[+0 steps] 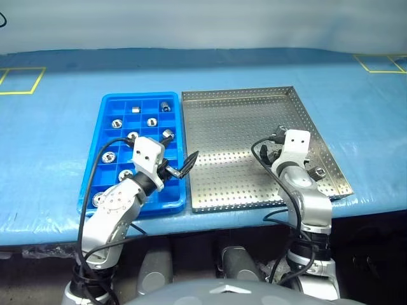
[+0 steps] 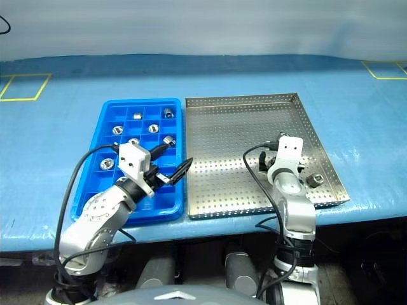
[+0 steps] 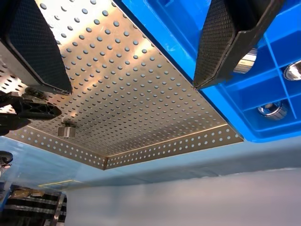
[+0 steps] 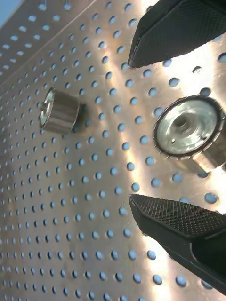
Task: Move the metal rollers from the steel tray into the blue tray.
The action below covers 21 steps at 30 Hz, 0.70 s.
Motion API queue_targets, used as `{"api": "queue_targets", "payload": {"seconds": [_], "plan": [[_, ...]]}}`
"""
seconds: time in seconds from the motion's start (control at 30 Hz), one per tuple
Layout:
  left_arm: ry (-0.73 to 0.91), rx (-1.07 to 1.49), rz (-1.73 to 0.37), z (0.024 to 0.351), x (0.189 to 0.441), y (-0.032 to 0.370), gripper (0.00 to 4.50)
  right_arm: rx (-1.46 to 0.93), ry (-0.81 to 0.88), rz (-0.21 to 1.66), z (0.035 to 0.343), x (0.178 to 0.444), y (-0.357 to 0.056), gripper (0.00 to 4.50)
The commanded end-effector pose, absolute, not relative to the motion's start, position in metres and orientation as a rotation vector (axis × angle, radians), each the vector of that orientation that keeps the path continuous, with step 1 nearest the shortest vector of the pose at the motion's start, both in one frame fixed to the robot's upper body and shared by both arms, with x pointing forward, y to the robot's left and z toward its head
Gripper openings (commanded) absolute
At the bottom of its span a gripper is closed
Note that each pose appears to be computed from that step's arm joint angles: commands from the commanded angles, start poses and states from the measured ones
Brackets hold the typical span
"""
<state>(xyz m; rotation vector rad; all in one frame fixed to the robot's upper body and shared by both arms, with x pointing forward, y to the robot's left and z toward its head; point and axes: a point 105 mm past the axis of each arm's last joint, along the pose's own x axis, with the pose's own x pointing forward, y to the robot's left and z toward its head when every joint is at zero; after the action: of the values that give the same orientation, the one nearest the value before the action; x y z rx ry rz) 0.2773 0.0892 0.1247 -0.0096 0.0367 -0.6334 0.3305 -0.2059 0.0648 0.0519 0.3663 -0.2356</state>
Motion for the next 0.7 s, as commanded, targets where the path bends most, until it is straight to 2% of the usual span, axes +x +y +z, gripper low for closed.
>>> {"api": "queue_targets", "payload": {"seconds": [0.03,0.2,0.5,0.7], "plan": [[-0.006,-0.012,-0.671,0.134,0.275,0.083,4.48,0.099,0.339,-0.247,0.071,0.329,-0.208,4.50],[0.001,-0.015,-0.672,0.132,0.275,0.082,4.48,0.127,0.347,-0.221,0.067,0.327,-0.200,4.50],[0.006,-0.019,-0.652,0.130,0.275,0.086,4.50,0.144,0.342,-0.178,0.072,0.326,-0.186,1.79],[-0.024,-0.019,-0.573,0.135,0.277,0.100,4.50,0.084,0.263,-0.022,0.104,0.339,-0.151,1.78]]}}
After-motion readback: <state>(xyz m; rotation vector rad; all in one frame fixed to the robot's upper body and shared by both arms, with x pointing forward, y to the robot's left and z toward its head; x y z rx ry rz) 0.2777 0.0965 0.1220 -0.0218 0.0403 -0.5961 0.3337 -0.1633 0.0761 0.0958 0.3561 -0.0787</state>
